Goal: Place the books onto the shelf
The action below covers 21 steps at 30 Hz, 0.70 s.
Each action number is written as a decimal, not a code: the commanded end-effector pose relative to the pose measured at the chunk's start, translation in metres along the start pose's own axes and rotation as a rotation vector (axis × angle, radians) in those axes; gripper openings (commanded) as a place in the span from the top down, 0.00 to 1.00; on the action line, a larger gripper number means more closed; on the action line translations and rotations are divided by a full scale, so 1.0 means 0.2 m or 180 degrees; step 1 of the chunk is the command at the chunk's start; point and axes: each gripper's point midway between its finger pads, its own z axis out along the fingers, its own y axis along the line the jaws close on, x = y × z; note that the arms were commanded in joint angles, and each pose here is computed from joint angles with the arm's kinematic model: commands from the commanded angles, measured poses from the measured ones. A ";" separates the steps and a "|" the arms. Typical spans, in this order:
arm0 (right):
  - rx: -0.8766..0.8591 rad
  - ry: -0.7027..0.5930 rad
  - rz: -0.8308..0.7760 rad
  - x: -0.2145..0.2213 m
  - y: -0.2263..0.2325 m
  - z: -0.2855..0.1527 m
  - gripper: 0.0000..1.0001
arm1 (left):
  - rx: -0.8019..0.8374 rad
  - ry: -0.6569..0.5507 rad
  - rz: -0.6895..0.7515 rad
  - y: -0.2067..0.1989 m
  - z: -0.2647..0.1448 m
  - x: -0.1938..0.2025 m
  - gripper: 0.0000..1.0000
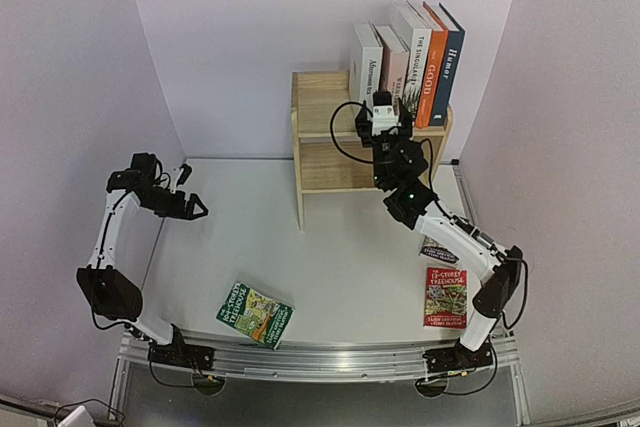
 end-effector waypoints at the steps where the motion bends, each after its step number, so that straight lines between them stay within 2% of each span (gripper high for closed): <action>1: 0.0154 -0.0108 0.0182 -0.08 -0.10 0.04 0.23 | -0.0051 -0.0099 0.0065 -0.03 -0.06 -0.03 0.00; 10: 0.0092 -0.0015 0.0170 -0.04 -0.10 0.06 0.23 | -0.0030 -0.0112 0.0065 -0.03 -0.06 -0.03 0.00; 21: -0.0211 -0.0060 0.0312 -0.02 -0.11 0.02 0.13 | -0.0031 -0.0096 0.0053 -0.02 -0.05 -0.03 0.01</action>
